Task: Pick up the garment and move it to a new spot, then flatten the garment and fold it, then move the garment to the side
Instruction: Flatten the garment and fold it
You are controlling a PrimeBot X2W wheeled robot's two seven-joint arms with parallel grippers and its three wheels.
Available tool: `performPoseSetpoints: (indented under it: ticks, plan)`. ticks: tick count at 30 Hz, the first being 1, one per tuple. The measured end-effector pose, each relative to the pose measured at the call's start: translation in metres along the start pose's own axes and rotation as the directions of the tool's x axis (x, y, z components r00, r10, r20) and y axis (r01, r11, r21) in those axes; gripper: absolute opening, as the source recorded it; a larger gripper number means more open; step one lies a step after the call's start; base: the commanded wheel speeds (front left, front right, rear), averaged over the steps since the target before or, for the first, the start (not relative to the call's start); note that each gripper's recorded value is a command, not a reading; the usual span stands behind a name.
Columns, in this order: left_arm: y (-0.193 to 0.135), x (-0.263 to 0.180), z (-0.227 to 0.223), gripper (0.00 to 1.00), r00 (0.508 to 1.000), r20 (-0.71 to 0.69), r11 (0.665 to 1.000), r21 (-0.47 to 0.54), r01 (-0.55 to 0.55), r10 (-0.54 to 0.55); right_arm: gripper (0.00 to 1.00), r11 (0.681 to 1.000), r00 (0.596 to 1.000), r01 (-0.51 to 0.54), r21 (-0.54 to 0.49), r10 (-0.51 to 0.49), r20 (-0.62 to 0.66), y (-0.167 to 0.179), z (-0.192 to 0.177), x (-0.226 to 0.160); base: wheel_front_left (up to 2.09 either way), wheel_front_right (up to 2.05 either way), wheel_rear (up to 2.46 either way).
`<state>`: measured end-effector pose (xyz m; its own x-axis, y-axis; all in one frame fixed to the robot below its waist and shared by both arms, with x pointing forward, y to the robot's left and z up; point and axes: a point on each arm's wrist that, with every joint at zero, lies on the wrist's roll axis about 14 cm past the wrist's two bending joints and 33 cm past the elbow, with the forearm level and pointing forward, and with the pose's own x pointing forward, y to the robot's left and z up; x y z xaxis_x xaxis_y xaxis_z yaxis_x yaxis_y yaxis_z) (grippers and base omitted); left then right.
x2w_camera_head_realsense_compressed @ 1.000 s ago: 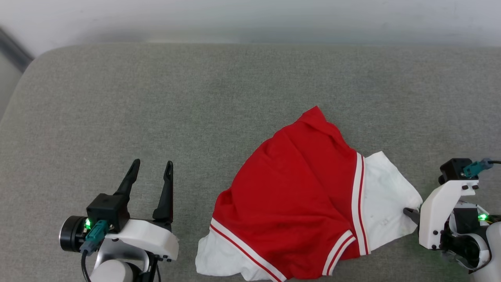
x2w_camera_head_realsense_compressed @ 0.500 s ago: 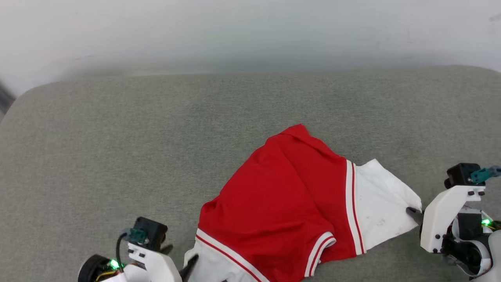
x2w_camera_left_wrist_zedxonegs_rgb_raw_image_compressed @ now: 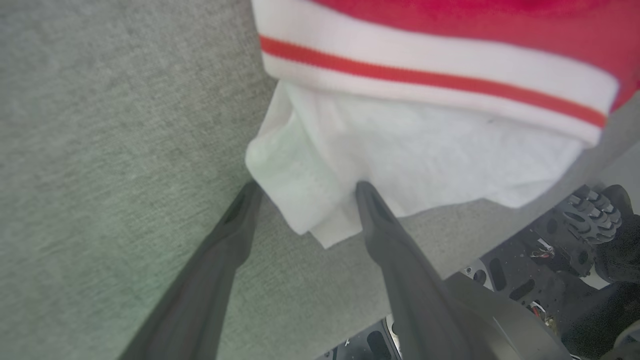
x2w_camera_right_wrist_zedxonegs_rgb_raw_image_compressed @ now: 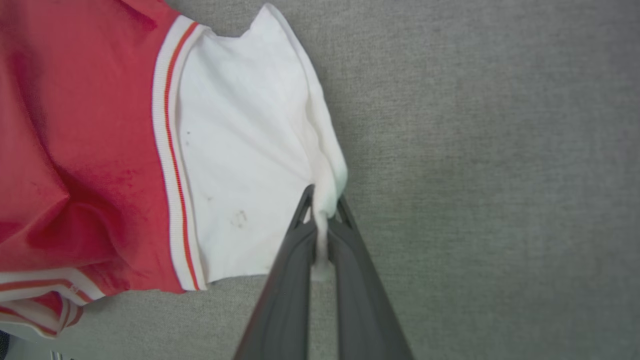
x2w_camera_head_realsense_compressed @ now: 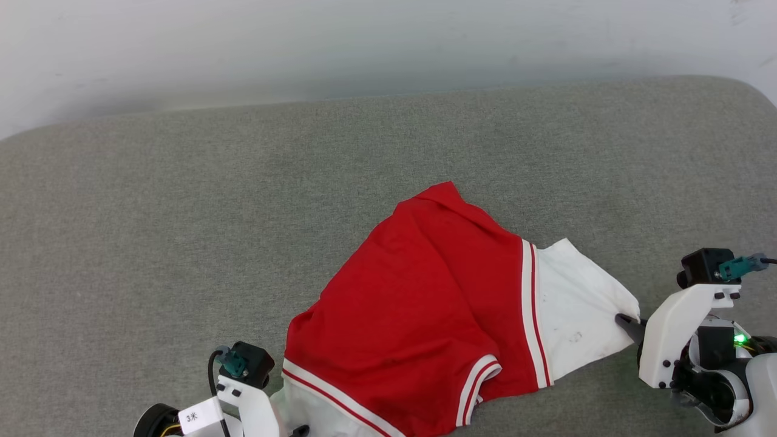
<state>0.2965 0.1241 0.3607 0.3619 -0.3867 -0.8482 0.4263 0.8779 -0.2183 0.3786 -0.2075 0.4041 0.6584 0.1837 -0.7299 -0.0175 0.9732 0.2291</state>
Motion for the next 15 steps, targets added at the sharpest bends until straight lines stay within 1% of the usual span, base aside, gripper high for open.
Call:
performPoseSetpoints:
  ticks: [1, 2, 5, 8, 12, 15]
  plan:
    - [-0.002, 0.001, 0.000, 0.19, 1.000, -0.006, 1.000, -0.001, 0.008, -0.008, 0.00, 1.000, 1.000, 0.001, 0.001, -0.001, 0.003, 0.000, 0.000, -0.001, 0.00, 0.00, 0.00]
    - [-0.002, 0.002, -0.001, 0.00, 1.000, -0.010, 1.000, 0.003, 0.011, -0.011, 0.00, 1.000, 1.000, 0.001, 0.001, -0.001, 0.007, 0.000, 0.001, -0.002, 0.00, 0.00, 0.00]
    - [-0.003, 0.001, 0.001, 0.00, 1.000, -0.004, 1.000, 0.013, 0.012, -0.012, 0.00, 1.000, 1.000, 0.003, 0.002, -0.003, 0.024, -0.001, 0.005, -0.005, 0.00, 0.00, 0.00]
    - [-0.004, 0.000, 0.006, 0.00, 0.999, 0.041, 1.000, 0.017, 0.001, -0.001, 0.00, 1.000, 0.999, 0.002, 0.001, -0.002, 0.045, 0.000, 0.010, -0.008, 0.00, 0.00, 0.00]
    - [0.008, -0.011, 0.029, 0.00, 0.981, 0.184, 0.997, 0.016, -0.070, 0.066, 0.00, 1.000, 0.994, 0.000, -0.015, 0.002, 0.106, 0.003, 0.023, -0.015, 0.00, 0.00, 0.00]
    - [0.024, -0.031, 0.064, 0.00, 0.930, 0.340, 0.988, 0.004, -0.152, 0.141, 0.00, 0.999, 0.985, 0.007, -0.031, -0.001, 0.173, 0.004, 0.036, -0.022, 0.00, 0.00, 0.00]
